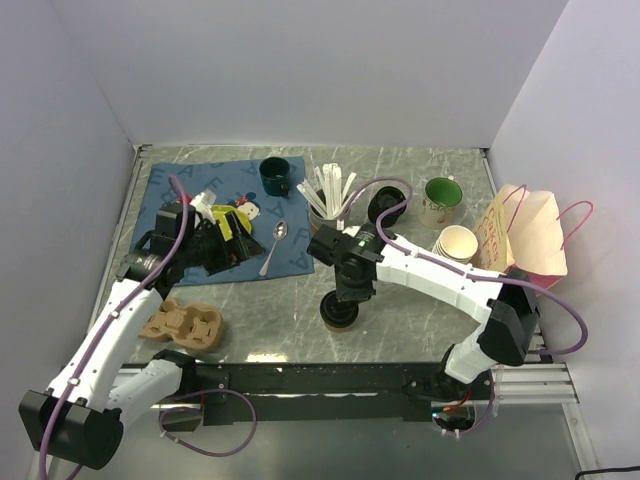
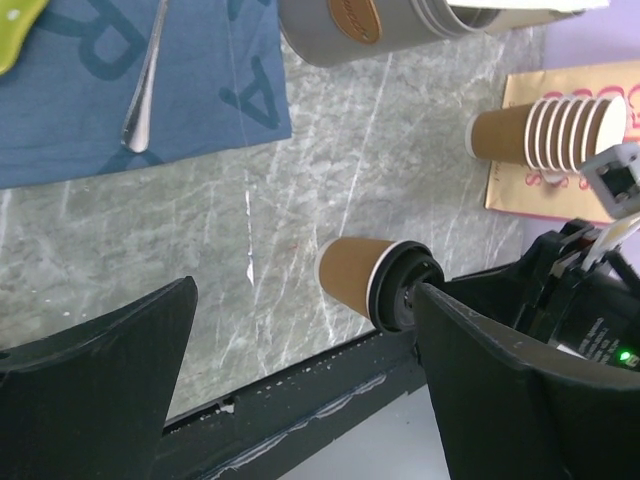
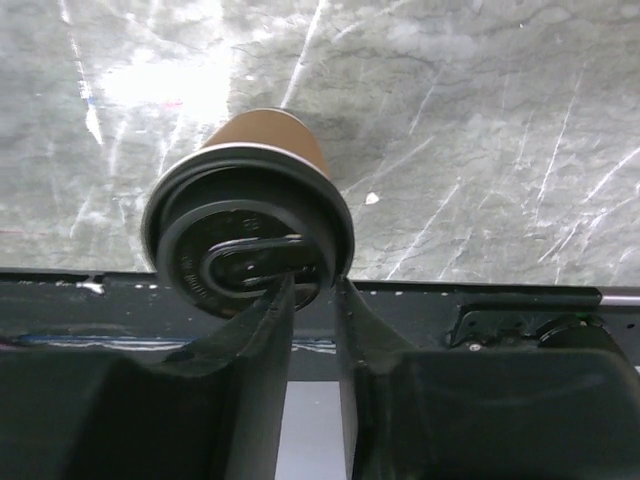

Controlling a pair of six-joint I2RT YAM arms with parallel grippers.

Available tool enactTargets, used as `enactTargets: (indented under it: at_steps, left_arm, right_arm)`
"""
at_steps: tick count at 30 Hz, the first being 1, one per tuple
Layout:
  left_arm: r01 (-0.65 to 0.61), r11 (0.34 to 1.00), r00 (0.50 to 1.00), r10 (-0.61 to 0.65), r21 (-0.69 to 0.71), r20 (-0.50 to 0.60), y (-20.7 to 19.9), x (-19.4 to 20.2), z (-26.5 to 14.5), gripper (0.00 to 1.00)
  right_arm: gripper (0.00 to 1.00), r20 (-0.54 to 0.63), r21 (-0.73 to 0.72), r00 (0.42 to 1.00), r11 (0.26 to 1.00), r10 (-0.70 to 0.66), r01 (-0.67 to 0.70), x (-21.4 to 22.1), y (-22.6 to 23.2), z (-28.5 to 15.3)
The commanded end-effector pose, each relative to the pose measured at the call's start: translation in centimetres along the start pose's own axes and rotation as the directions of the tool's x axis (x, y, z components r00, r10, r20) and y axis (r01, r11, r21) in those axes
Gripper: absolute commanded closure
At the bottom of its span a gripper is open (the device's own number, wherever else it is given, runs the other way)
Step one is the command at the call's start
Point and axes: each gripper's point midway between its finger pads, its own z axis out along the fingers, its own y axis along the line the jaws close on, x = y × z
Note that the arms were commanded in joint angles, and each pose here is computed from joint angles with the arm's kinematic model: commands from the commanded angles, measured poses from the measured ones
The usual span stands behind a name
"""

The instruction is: Pack the takeout coffee

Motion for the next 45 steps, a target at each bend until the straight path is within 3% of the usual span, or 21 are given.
enactTargets:
  at_steps: [1, 9, 10, 16, 28, 45]
  left_arm:
    - [-0.05, 0.995, 0.998, 0.053, 0.085, -0.026, -1.5, 1.0, 0.0, 0.06]
    - [-0.074, 0.979, 0.983, 0.104, 0.19, -0.152, -4.9, 6.3, 2.3, 0.16]
    - [-0.072, 0.979, 0.98, 0.105, 0.189, -0.171, -5.0, 6.9, 2.8, 0.18]
    - [-0.101, 0.961, 0.958, 0.164, 0.259, -0.237, -6.8, 9.6, 4.5, 0.25]
    - [-0.111, 0.958, 0.923, 0.198, 0.264, -0.331, -6.0, 13.3, 7.4, 0.34]
    - [-0.116, 0.976, 0.898, 0.181, 0.182, -0.401, -2.7, 16.7, 10.2, 0.4]
  right_arm:
    - [0.63, 0.049, -0.108, 0.998, 0.994, 0.035, -0.029, -1.0, 1.0, -3.5]
    - [0.44, 0.09, -0.402, 0.996, 0.914, -0.023, 0.058, -1.4, 2.9, -4.1]
    - [0.35, 0.068, -0.452, 0.997, 0.89, -0.039, 0.065, -0.5, 2.9, -4.2]
    - [0.41, 0.087, -0.567, 0.996, 0.821, -0.016, 0.062, -1.7, 0.7, -2.9]
    - [0.41, 0.057, -0.673, 0.985, 0.723, -0.162, 0.157, -1.2, 1.4, -0.5]
    - [0.5, 0.002, -0.626, 0.984, 0.767, -0.178, 0.139, 0.0, 0.8, 3.4]
